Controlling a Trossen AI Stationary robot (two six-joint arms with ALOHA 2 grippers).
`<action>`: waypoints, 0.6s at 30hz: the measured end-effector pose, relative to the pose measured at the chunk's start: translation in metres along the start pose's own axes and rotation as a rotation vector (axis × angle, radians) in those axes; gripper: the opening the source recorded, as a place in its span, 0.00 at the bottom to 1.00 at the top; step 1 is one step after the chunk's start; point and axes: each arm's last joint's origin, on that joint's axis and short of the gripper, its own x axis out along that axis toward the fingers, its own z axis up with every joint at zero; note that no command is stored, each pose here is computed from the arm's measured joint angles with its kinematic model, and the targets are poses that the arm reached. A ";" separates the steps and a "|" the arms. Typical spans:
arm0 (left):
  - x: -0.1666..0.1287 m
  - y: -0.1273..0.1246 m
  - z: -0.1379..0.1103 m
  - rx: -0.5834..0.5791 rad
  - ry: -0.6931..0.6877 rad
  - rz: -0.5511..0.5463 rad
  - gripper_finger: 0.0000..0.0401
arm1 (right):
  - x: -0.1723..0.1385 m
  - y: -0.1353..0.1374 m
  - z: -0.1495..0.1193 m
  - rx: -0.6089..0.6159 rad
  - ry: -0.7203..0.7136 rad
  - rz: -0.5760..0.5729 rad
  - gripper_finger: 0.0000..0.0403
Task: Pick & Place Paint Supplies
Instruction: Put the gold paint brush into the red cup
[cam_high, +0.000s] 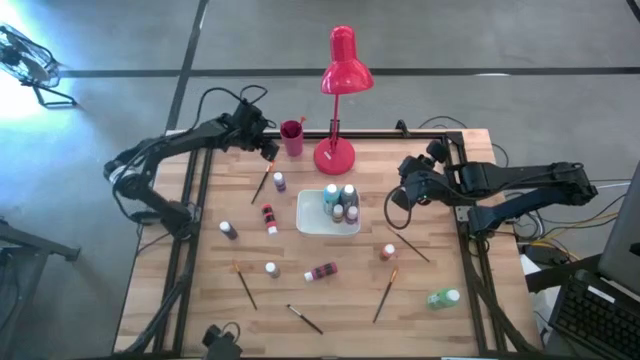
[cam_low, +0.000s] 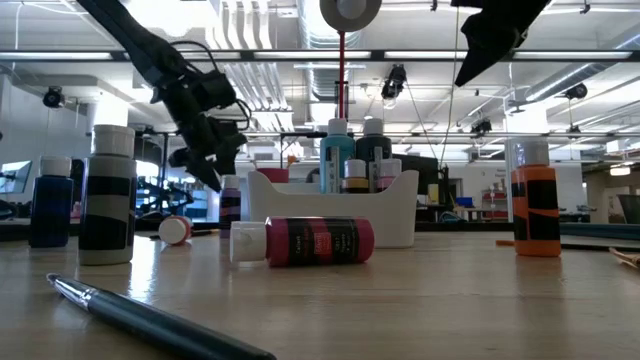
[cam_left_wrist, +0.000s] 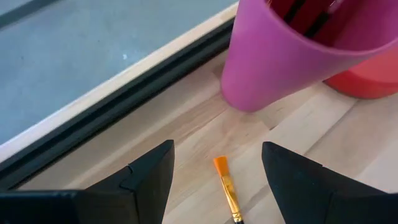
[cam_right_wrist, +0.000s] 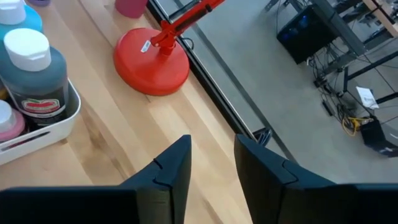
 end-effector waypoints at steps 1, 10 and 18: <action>0.004 0.000 -0.001 0.005 0.012 0.000 0.62 | 0.000 0.000 -0.001 -0.002 0.002 0.000 0.30; 0.032 -0.006 -0.014 0.033 0.117 -0.008 0.62 | 0.004 0.003 -0.004 -0.005 0.004 -0.001 0.32; 0.048 -0.008 -0.022 0.037 0.148 -0.010 0.62 | 0.005 0.004 -0.006 -0.009 0.008 -0.002 0.26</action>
